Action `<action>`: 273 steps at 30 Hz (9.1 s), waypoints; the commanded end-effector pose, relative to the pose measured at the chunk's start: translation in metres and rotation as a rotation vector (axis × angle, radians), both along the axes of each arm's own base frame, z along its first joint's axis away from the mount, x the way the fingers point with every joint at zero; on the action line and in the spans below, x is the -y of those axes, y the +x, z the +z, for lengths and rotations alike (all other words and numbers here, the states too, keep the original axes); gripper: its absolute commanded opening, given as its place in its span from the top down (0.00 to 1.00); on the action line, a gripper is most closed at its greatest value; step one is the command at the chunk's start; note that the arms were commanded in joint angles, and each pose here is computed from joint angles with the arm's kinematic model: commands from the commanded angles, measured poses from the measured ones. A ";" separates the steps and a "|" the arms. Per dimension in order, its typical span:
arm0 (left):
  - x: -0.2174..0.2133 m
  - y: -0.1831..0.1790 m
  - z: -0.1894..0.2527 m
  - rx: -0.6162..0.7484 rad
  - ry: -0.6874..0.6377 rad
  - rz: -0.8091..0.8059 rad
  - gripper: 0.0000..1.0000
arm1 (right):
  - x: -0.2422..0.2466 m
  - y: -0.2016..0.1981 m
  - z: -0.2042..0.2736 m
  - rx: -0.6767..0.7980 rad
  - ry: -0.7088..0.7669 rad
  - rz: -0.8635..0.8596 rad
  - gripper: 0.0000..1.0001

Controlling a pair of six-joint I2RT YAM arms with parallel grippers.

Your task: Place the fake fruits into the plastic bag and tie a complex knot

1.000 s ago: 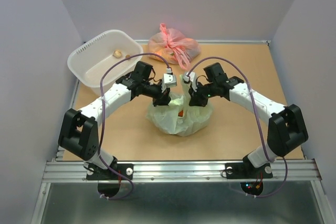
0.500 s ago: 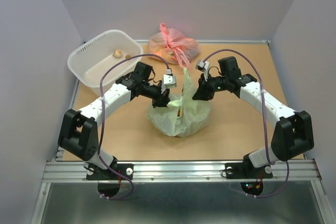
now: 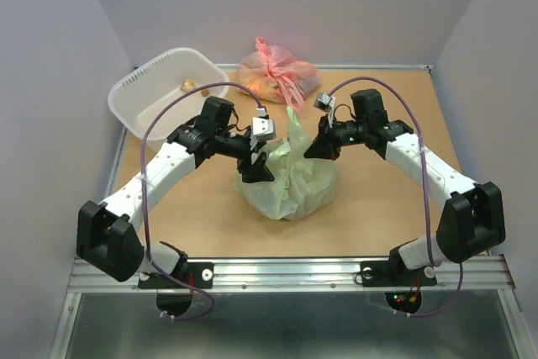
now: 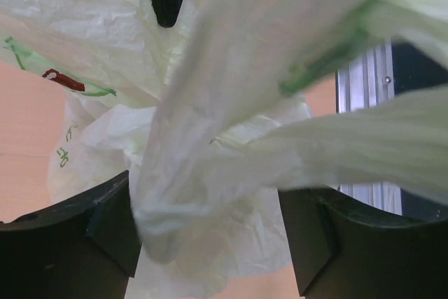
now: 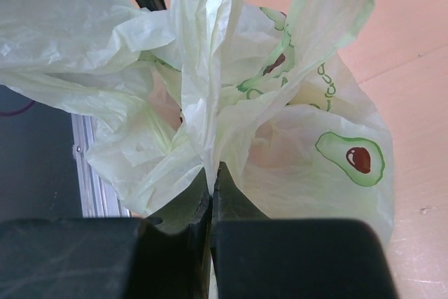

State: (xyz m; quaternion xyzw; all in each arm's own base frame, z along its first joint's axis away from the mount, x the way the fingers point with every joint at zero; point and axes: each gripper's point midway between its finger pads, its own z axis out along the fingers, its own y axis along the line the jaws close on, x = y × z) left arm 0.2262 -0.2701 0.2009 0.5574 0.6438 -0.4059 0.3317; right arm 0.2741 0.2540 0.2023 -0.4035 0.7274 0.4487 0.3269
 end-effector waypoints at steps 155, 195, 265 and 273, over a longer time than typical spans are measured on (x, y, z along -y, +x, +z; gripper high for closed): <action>0.047 0.027 -0.038 0.051 0.090 0.577 1.00 | 0.015 0.024 0.005 0.289 0.054 -0.090 0.18; 0.046 0.032 -0.030 -0.146 -0.024 0.524 1.00 | 0.042 -0.005 0.056 -0.109 0.249 -0.385 0.53; 0.092 0.039 -0.013 -0.403 -0.204 0.371 1.00 | -0.018 0.006 0.043 0.690 -0.074 0.278 0.91; 0.066 0.048 0.014 -0.421 -0.315 0.480 1.00 | -0.014 0.039 0.059 0.523 -0.014 -0.115 0.99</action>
